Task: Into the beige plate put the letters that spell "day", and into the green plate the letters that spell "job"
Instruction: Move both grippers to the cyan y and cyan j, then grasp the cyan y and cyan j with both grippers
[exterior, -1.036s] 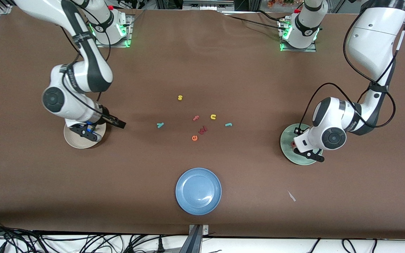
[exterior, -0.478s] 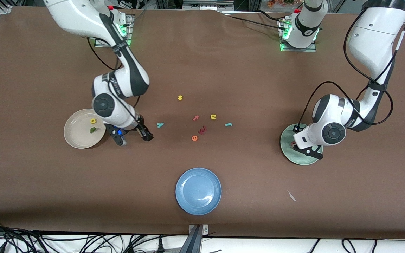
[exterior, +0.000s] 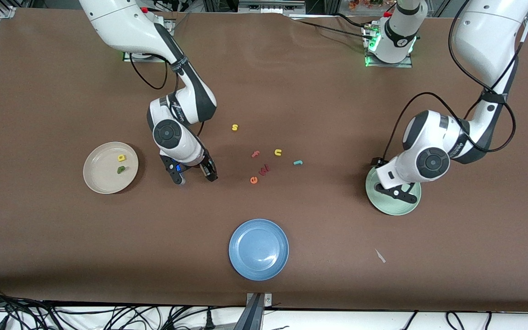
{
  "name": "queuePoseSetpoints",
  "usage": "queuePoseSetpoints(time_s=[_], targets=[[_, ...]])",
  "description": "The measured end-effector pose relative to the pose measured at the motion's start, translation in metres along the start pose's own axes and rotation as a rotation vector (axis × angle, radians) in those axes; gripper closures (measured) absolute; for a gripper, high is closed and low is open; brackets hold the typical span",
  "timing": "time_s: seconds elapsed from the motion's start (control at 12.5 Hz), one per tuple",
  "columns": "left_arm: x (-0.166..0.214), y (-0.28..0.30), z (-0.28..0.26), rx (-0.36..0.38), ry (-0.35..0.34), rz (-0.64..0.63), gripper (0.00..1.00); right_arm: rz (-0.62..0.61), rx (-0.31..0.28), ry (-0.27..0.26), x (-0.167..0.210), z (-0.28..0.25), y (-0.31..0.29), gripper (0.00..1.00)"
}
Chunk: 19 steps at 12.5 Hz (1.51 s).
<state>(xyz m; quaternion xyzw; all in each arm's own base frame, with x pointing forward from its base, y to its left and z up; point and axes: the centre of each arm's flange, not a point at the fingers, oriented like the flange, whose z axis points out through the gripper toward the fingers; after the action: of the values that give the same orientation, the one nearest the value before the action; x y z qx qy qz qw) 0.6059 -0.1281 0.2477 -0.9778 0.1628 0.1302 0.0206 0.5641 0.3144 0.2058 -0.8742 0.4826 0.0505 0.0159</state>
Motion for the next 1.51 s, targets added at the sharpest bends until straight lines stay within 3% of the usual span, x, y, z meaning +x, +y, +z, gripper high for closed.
queuePoseSetpoints(time_s=[0.48, 0.8, 1.04, 1.28, 1.51], targets=[[0.011, 0.092, -0.037, -0.016, 0.069, 0.080, 0.00, -0.005, 0.054, 0.032, -0.001, 0.032, 0.025, 0.00], [0.010, 0.133, -0.045, -0.010, 0.088, 0.289, 0.00, -0.019, 0.059, 0.032, -0.009, 0.030, 0.024, 0.04], [0.012, 0.169, -0.051, 0.006, 0.108, 0.520, 0.00, -0.025, 0.056, 0.032, -0.014, 0.031, 0.025, 0.18], [0.019, 0.204, -0.040, 0.035, 0.104, 0.699, 0.00, -0.028, 0.052, 0.033, -0.014, 0.032, 0.027, 0.23], [0.028, 0.231, -0.014, 0.039, 0.107, 0.829, 0.00, -0.034, 0.052, 0.036, -0.013, 0.031, 0.027, 0.57]])
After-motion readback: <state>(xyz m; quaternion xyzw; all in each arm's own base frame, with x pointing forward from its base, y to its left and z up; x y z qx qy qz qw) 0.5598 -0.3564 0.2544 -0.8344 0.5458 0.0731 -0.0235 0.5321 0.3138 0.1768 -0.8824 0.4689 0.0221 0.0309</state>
